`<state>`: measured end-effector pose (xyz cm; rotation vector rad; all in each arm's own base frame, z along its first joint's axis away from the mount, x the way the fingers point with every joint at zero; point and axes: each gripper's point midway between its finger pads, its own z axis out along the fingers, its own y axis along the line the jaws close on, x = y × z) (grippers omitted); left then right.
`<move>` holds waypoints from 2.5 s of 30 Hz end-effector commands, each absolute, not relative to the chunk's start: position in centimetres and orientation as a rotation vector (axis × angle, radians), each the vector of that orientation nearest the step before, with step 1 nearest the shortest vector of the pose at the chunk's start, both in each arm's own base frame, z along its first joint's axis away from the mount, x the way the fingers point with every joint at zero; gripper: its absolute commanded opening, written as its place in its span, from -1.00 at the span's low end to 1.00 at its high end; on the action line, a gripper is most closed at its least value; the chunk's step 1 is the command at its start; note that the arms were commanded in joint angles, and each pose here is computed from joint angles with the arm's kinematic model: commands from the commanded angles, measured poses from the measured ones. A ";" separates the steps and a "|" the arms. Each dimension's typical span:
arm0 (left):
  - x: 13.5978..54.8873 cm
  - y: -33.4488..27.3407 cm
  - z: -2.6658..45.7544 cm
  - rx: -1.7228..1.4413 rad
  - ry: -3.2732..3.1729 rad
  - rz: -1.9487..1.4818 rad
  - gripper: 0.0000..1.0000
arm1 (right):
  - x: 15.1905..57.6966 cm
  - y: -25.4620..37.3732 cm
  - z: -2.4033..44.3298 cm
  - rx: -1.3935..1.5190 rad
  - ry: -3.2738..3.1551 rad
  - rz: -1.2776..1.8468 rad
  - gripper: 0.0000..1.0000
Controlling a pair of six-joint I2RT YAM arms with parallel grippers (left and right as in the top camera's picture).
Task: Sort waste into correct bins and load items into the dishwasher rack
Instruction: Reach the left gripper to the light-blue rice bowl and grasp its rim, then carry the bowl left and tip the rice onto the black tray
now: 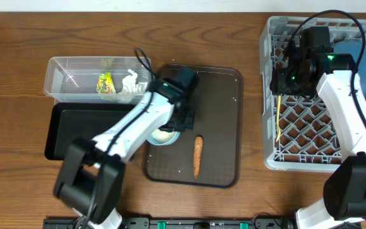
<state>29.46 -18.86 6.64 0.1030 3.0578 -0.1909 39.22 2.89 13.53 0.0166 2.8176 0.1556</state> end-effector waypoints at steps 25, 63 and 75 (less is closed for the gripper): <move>34.3 -5.1 16.2 -0.271 2.655 -0.999 -0.88 | 39.6 2.9 14.8 -0.008 2.780 0.131 0.20; 32.0 2.8 19.1 -0.353 1.875 -1.609 -0.87 | 39.6 2.8 14.8 -0.007 2.780 0.131 0.20; 32.0 2.8 19.0 -0.354 1.876 -1.607 -0.88 | 39.6 2.8 14.8 -0.007 2.780 0.131 0.20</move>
